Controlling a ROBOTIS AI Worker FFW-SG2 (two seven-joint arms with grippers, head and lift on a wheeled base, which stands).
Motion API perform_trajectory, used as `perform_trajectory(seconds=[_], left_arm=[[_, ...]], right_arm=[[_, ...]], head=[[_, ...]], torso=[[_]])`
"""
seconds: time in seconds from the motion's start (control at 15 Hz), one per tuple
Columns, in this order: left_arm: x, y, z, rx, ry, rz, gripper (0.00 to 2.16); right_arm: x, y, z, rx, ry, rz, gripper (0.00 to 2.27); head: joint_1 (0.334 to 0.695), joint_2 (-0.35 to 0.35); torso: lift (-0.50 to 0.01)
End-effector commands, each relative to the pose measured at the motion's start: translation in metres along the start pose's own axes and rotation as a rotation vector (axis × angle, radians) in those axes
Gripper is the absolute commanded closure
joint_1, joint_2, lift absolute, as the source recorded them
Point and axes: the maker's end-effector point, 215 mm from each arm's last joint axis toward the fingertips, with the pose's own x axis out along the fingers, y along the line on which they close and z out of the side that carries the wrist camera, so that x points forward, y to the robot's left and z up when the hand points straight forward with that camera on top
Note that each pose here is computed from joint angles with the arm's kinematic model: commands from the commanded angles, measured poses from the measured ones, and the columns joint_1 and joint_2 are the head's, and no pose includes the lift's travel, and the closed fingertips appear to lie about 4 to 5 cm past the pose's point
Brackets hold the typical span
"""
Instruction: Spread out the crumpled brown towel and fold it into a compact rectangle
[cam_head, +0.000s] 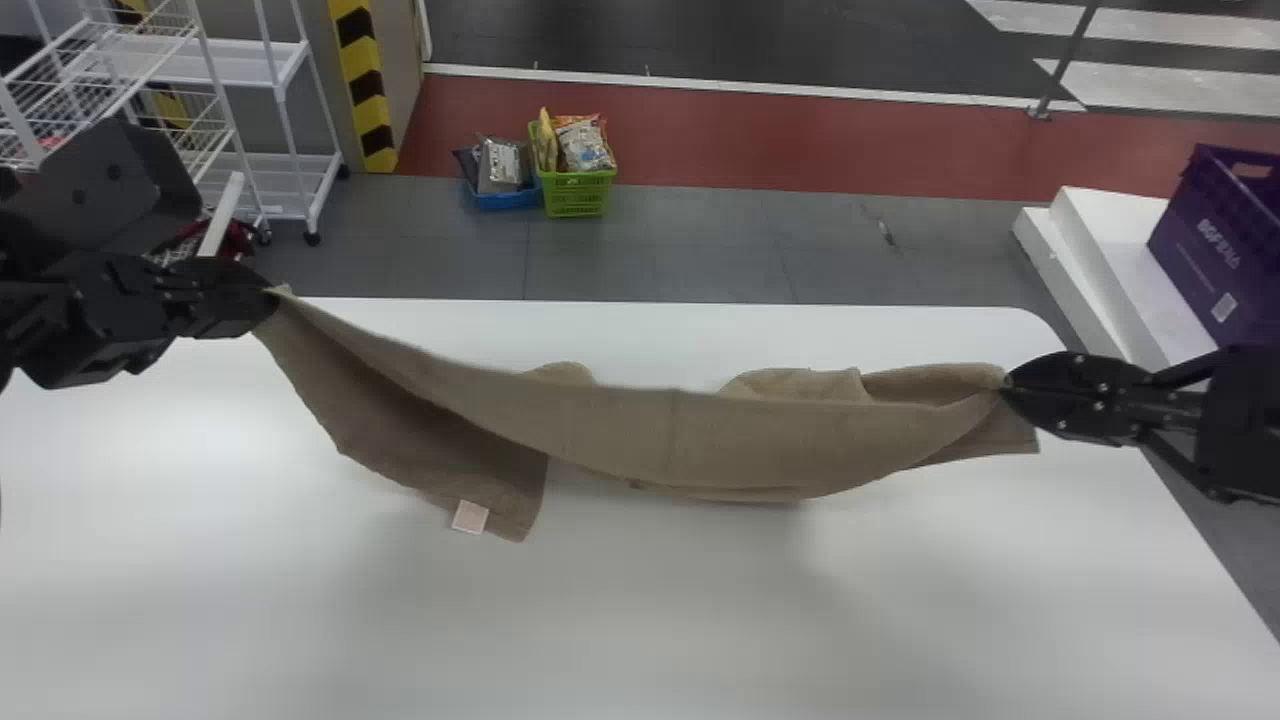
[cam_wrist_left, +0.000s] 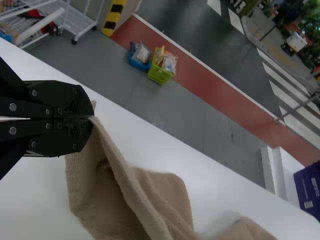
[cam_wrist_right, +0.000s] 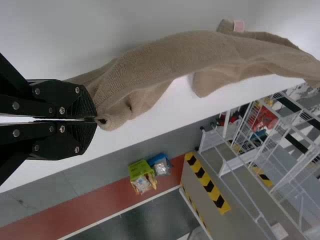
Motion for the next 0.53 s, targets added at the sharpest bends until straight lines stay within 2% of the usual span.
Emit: perform_trajectory(seconds=[0.0, 0.07, 0.2, 0.27, 0.47], left_arm=[[-0.022, 0.035, -0.01, -0.069, -0.002, 0.067, 1.79], [-0.029, 0.049, -0.022, -0.102, 0.017, 0.099, 1.79], [-0.039, 0.069, -0.029, -0.133, 0.019, 0.15, 1.79], [-0.04, 0.077, -0.038, -0.172, 0.035, 0.18, 1.79], [-0.033, 0.092, -0.047, -0.235, 0.054, 0.243, 1.79]], right_arm=[[-0.003, -0.02, 0.01, 0.027, -0.034, -0.029, 1.1], [-0.006, -0.03, 0.015, 0.044, -0.055, -0.045, 1.1], [-0.009, -0.056, 0.017, 0.108, -0.075, -0.087, 1.1], [-0.009, -0.064, 0.017, 0.134, -0.086, -0.097, 1.1], [0.012, -0.08, 0.014, 0.187, -0.098, -0.114, 1.1]], head=[[0.678, -0.044], [0.665, -0.03], [0.635, 0.001], [0.604, 0.027], [0.575, 0.046]], torso=[[-0.127], [-0.127], [-0.127], [-0.127], [-0.127]])
